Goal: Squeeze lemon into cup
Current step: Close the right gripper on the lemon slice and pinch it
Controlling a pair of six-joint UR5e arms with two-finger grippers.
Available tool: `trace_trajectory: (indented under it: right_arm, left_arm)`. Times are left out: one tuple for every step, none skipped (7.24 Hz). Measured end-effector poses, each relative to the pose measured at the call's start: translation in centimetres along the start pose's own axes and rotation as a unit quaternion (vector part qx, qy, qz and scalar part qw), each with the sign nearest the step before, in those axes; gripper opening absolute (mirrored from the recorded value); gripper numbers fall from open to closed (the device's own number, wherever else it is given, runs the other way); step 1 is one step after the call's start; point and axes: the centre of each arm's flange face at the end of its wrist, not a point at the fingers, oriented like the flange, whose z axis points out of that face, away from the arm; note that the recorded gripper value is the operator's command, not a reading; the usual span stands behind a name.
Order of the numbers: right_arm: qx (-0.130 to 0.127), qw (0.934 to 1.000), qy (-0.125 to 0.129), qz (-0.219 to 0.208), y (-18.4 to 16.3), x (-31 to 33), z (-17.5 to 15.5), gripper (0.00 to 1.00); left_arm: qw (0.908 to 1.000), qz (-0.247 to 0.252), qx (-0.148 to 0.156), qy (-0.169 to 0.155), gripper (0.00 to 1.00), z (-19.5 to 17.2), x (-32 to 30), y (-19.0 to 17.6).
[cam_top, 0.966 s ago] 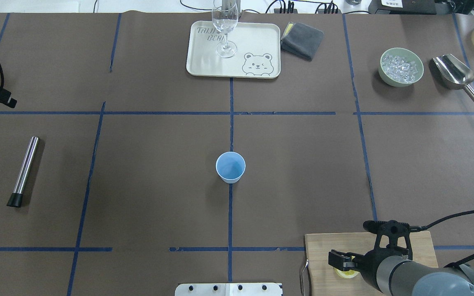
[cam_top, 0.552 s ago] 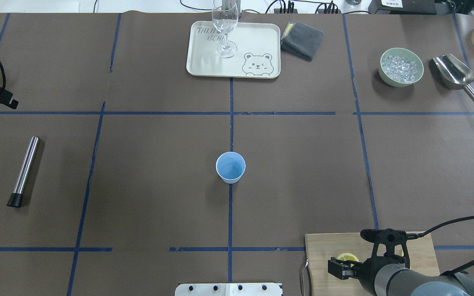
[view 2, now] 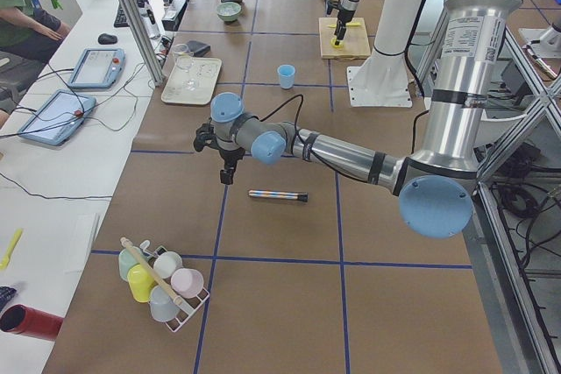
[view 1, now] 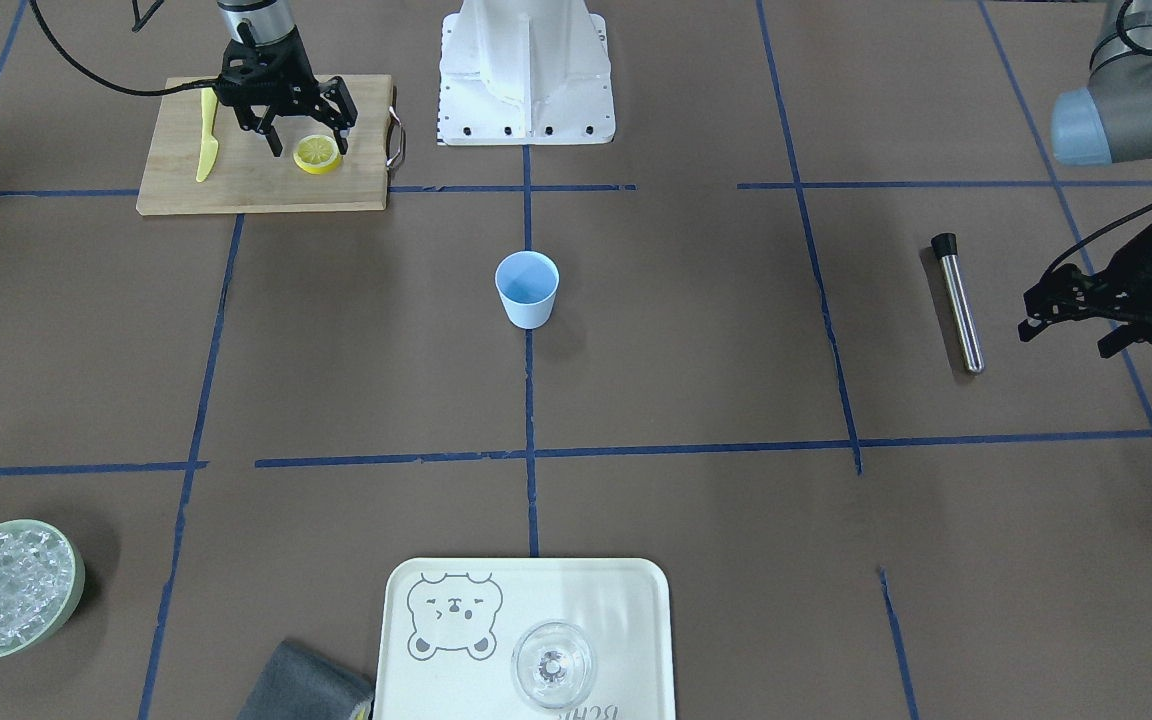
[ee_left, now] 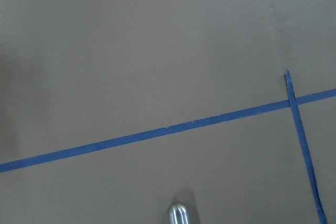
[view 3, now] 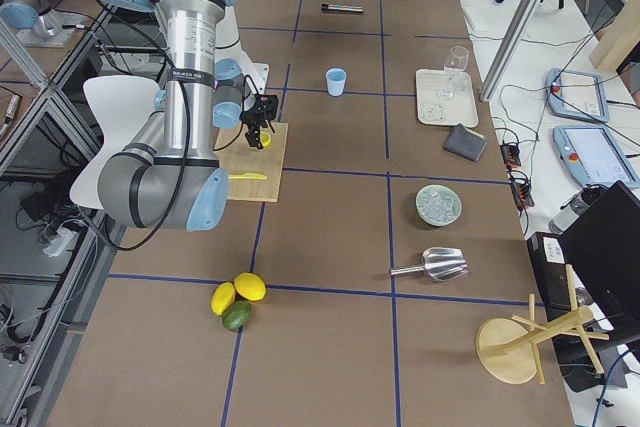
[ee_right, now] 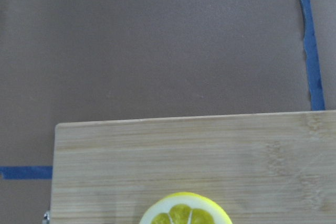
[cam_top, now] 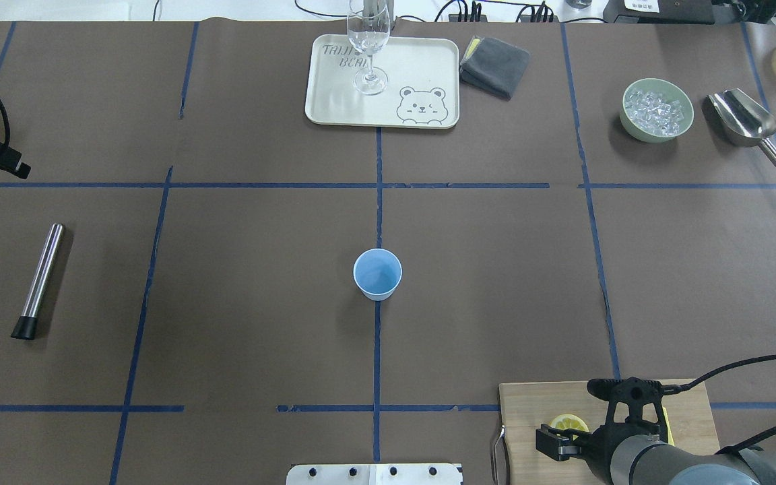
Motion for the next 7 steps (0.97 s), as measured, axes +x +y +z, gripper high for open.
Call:
trace_trajectory:
  right_arm:
    - [0.001,1.0000,-0.001,0.000,-0.09,-0.03,-0.05,1.00]
    - [0.002,1.0000,-0.002,0.002,-0.34,-0.10,-0.18,1.00]
    - [0.004,1.0000,-0.003,0.005,-0.64,-0.14,-0.33,1.00]
    - [0.004,1.0000,-0.004,0.006,-0.77,-0.15,-0.38,1.00]
    - [0.003,1.0000,-0.003,0.005,-0.65,-0.13,-0.32,1.00]
    - [0.002,1.0000,-0.002,0.003,-0.44,-0.11,-0.21,1.00]
    - [0.000,1.0000,-0.001,0.000,-0.18,-0.14,-0.10,1.00]
  left_arm:
    - [1.0000,0.000,0.000,0.000,1.00,-0.02,0.01,0.00]
    - [1.0000,0.000,0.000,0.000,1.00,-0.03,0.03,0.00]
    - [1.0000,0.001,0.001,0.000,1.00,-0.05,0.06,-0.01]
    - [1.0000,0.001,0.001,0.001,1.00,-0.09,0.09,-0.01]
    - [1.0000,0.001,0.001,0.001,1.00,-0.13,0.15,-0.01]
    - [1.0000,0.001,0.001,0.002,1.00,-0.16,0.19,0.00]
    - [1.0000,0.001,0.001,0.002,1.00,-0.14,0.15,0.03]
